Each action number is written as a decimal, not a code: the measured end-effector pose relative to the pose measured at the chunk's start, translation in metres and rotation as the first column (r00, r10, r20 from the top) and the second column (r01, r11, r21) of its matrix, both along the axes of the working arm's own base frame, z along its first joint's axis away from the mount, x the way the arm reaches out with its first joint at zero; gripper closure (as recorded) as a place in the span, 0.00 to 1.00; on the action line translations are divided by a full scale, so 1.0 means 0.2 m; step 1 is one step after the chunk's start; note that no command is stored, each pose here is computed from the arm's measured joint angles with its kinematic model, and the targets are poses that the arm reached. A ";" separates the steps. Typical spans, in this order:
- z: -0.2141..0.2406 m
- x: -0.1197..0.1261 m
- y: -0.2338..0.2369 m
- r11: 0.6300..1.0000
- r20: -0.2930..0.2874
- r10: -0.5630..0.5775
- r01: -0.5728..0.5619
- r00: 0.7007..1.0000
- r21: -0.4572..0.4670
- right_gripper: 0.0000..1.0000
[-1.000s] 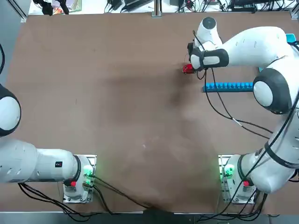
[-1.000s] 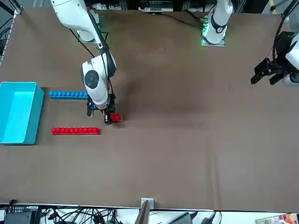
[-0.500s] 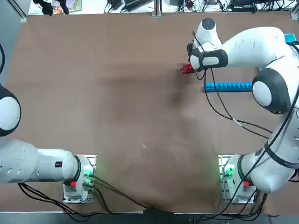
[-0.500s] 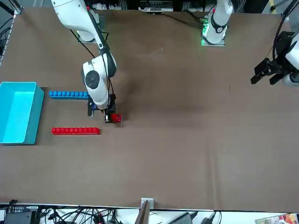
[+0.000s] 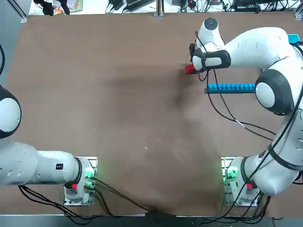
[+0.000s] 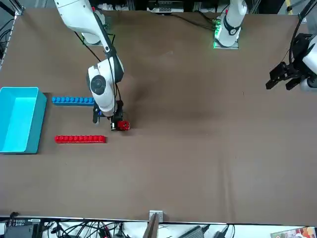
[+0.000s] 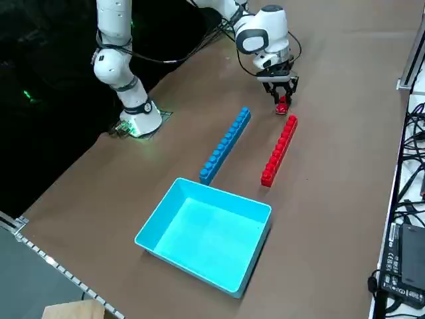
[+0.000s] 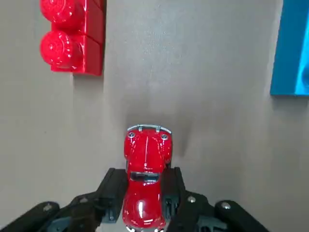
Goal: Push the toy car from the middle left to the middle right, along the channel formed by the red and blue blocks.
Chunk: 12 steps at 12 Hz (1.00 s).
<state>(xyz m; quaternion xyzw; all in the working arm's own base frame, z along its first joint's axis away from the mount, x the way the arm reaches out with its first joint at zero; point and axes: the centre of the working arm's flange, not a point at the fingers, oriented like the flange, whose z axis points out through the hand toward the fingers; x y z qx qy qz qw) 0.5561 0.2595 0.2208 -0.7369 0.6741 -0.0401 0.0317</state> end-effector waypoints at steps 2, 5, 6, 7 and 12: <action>0.00 0.01 0.01 1.000 0.001 -0.019 0.019 1.000 0.002 0.58; 0.00 0.01 0.06 0.999 0.004 -0.035 0.035 0.999 0.005 0.58; 0.00 0.02 0.09 0.999 0.005 -0.040 0.040 0.999 0.007 0.58; 0.00 0.02 0.12 0.999 0.007 -0.046 0.046 0.999 0.009 0.58; 0.00 0.05 0.21 0.997 0.015 -0.081 0.080 0.997 0.018 0.58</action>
